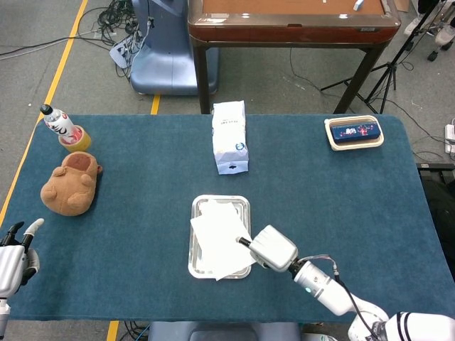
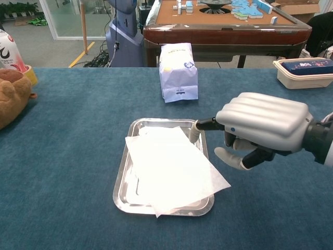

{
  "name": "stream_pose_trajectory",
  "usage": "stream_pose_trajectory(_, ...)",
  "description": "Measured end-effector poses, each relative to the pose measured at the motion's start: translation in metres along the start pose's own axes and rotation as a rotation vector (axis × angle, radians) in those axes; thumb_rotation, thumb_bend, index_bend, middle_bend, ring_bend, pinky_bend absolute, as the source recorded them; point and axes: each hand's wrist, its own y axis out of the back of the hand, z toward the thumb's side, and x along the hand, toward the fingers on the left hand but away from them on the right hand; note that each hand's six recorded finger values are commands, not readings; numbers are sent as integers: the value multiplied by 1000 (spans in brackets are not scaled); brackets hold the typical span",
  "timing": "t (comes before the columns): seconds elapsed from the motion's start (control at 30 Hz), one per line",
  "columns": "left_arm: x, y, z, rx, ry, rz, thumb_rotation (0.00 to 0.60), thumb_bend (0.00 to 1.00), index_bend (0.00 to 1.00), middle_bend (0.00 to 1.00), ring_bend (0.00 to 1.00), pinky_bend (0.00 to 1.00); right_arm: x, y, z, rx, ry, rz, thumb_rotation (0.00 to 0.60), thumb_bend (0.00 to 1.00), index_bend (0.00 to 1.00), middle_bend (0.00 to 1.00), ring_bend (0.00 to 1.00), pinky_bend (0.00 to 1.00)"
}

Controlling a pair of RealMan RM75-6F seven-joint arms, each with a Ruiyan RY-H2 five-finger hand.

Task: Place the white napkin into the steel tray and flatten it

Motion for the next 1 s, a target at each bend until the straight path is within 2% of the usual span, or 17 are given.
stream_pose_trajectory(0.1, 0, 0, 1, 1, -2, 0, 600, 4, 147, 138, 114, 341, 2, -3, -1, 50, 40, 32, 600, 970, 288, 1000, 1000, 1000)
stream_pose_trajectory(0.17, -1, 0, 1, 1, -1, -1, 600, 4, 147, 138, 114, 341, 2, -5, -1, 67, 57, 50, 600, 999, 288, 1000, 1000, 1000)
stream_pose_trajectory(0.47, -1, 0, 0, 2, 0, 0, 600, 4, 147, 138, 114, 341, 4, -12, 6, 93, 118, 120, 600, 1000, 288, 1000, 1000, 1000)
stream_pose_trajectory(1.0, -2, 3, -4, 5, 24, 5, 600, 4, 147, 139, 114, 341, -13, -27, 38, 73, 190, 153, 600, 1000, 288, 1000, 1000, 1000)
